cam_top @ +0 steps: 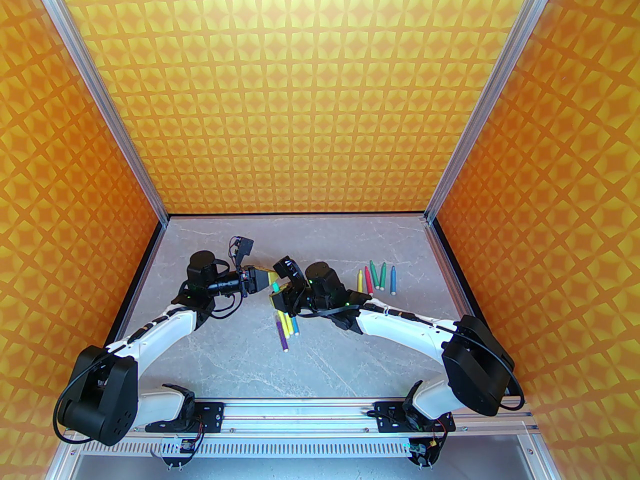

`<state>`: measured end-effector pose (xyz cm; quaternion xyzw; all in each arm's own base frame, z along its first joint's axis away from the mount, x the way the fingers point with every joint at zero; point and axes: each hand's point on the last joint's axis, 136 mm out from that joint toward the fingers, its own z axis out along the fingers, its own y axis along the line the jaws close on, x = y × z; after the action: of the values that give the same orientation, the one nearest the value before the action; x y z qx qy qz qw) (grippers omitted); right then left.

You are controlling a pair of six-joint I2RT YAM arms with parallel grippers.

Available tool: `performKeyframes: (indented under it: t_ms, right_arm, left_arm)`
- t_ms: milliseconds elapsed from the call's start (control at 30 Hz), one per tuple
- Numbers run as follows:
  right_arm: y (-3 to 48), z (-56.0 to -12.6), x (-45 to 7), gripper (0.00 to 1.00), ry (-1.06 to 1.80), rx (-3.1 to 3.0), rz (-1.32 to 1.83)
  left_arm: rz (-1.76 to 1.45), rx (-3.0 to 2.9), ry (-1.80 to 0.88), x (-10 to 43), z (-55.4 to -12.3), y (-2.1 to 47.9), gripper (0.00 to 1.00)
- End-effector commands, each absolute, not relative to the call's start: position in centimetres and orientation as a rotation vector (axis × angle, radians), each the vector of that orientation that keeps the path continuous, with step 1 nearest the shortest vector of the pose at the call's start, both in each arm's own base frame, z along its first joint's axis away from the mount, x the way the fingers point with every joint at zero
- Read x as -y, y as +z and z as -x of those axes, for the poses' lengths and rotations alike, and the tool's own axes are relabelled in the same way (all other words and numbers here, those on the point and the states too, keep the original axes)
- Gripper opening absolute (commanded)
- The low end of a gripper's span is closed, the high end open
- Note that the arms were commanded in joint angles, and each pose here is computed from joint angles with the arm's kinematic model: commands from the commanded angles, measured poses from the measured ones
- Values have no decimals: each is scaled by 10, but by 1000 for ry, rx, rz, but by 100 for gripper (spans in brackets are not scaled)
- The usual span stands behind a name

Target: Open the pen caps

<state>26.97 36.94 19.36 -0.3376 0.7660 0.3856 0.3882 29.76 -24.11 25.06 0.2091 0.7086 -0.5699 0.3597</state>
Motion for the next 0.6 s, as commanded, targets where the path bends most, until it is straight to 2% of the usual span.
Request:
performKeyframes:
  t_ms: [0,100,567]
  right_arm:
    - [185,-259,-361,6,990,-1965,873]
    - [179,-252,-355,0,1001,-1971,867]
    - [134,-223,-321,0,985,-2069,836]
  left_arm:
    - [-563,-1773,-1453,241,-296,271,3]
    - [-545,-1778,-1450,241,-301,272,0]
    - [-394,-1786,-1400,228,-321,273,0]
